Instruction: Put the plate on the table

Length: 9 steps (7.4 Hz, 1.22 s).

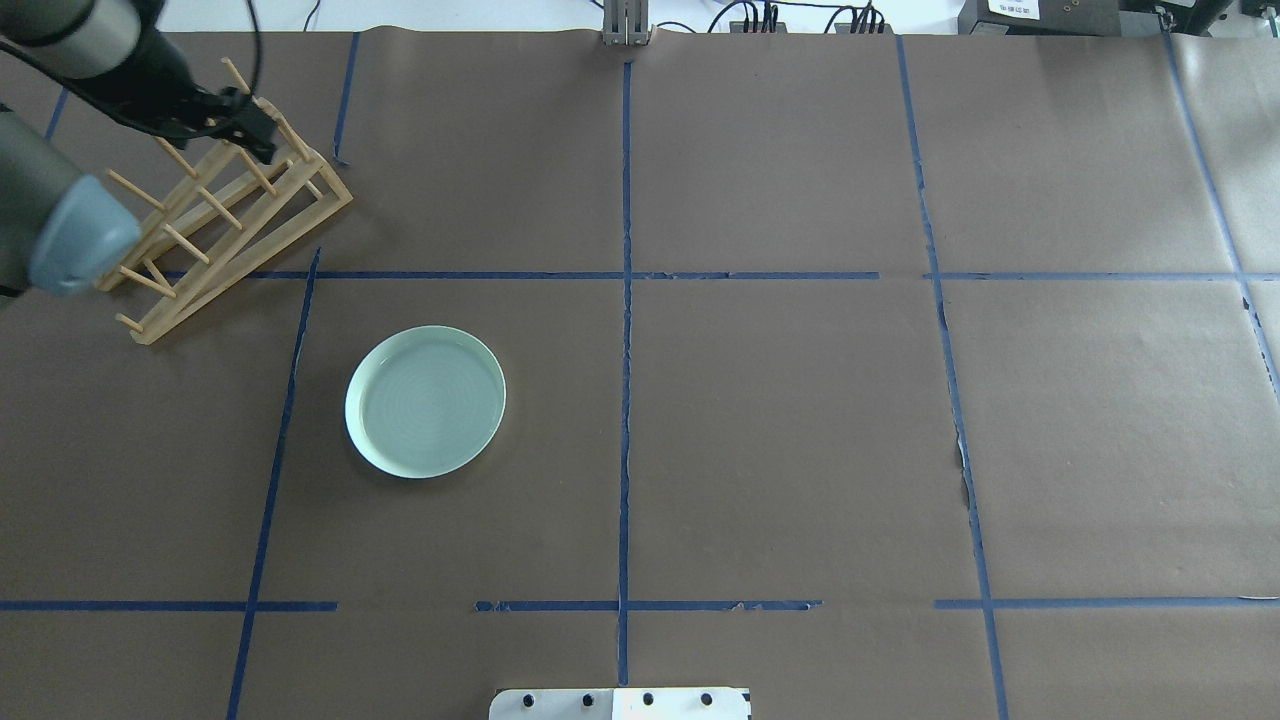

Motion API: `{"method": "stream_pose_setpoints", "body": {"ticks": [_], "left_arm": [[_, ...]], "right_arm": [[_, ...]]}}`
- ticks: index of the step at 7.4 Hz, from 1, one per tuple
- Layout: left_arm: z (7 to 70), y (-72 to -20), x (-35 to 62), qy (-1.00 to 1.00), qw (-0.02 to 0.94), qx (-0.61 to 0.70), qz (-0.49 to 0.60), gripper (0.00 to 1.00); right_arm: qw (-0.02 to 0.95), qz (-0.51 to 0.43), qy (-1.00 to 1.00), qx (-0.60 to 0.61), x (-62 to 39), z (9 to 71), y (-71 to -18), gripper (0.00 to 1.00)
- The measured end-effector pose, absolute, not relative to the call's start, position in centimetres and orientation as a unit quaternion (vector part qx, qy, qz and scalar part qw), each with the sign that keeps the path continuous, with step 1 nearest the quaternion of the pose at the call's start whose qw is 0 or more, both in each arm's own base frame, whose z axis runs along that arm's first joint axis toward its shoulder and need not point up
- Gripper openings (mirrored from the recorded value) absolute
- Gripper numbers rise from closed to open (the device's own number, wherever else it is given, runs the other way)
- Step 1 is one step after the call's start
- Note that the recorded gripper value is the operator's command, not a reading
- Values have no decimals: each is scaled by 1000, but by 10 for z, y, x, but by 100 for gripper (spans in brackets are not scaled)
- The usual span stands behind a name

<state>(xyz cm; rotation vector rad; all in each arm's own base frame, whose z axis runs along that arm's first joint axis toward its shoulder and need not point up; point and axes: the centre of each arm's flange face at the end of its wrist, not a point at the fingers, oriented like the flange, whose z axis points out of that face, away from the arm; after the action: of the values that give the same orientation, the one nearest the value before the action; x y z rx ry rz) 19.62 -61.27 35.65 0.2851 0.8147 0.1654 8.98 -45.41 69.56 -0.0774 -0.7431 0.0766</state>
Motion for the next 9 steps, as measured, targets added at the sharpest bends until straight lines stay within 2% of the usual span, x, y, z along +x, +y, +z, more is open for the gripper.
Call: {"method": "stream_pose_setpoints", "body": {"ticks": [3,5,6,9], "left_arm": [[527,-602,-3,338,917,160,139,100],[620,-553,-60,331,927,120,125,100],[650,-529,-67,333,931,98,117,100],[679,-493,-79,374,921,67,86,100]], "right_arm": [[930,37,-363,-38,90,696,-454,100],[930,37,-363,-38,90,696,-454,100],[930,37,-363,-38,90,696,-454,100],[930,37,-363,-38,90,696,-454,100]]}}
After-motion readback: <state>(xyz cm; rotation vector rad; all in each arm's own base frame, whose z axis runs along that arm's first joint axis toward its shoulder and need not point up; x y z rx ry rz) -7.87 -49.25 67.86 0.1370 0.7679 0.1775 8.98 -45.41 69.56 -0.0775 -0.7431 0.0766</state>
